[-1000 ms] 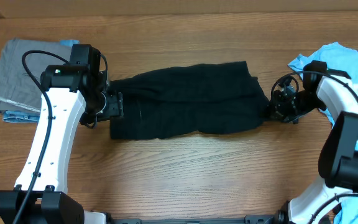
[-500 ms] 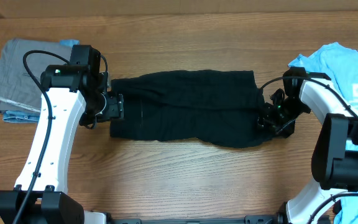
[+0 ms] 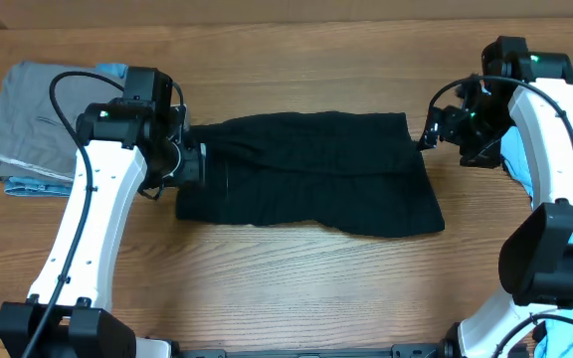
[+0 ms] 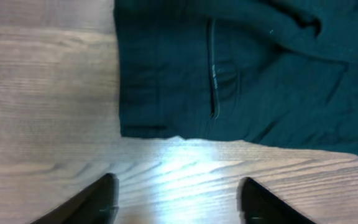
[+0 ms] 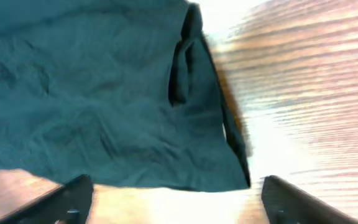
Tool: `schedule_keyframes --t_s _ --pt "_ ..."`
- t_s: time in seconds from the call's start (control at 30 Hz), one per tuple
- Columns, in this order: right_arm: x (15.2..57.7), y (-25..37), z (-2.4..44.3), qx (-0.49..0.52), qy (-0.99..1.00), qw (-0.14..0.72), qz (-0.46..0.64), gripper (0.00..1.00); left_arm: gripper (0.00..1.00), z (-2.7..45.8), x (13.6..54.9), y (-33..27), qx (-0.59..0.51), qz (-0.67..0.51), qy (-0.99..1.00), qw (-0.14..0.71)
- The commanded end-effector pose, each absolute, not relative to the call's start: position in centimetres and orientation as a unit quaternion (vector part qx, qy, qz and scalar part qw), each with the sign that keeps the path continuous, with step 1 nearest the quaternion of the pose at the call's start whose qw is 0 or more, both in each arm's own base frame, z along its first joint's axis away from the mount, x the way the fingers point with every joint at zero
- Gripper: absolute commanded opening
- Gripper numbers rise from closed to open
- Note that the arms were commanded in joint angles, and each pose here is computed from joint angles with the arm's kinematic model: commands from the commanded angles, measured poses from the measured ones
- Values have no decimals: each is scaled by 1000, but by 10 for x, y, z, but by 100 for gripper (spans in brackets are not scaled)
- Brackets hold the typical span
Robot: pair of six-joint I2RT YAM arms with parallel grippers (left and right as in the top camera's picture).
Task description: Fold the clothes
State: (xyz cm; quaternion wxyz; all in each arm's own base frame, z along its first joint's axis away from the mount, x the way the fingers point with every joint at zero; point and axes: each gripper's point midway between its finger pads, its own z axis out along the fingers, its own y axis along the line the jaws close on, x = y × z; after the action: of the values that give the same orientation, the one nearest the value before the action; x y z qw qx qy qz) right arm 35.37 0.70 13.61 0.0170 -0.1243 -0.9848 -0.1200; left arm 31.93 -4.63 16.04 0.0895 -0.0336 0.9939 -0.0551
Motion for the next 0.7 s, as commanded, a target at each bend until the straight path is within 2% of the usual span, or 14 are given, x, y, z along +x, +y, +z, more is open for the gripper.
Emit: schedule_keyframes --t_s 0.0,0.07,0.1,0.27,0.67 --pt "352 14 150 -118 -983 8 -141 4 36 150 317 -54 -19 -61 994 86" --pt "349 16 147 -118 -983 14 -143 4 11 139 316 -56 -20 -62 994 83" --pt "346 18 145 -117 -982 21 -147 4 4 132 314 -57 -25 -62 995 79" --pt "341 37 125 -95 -983 35 -151 4 4 102 314 -65 -30 -78 993 77" --pt "329 94 54 -6 -990 25 -138 4 4 105 328 -86 2 -85 990 114"
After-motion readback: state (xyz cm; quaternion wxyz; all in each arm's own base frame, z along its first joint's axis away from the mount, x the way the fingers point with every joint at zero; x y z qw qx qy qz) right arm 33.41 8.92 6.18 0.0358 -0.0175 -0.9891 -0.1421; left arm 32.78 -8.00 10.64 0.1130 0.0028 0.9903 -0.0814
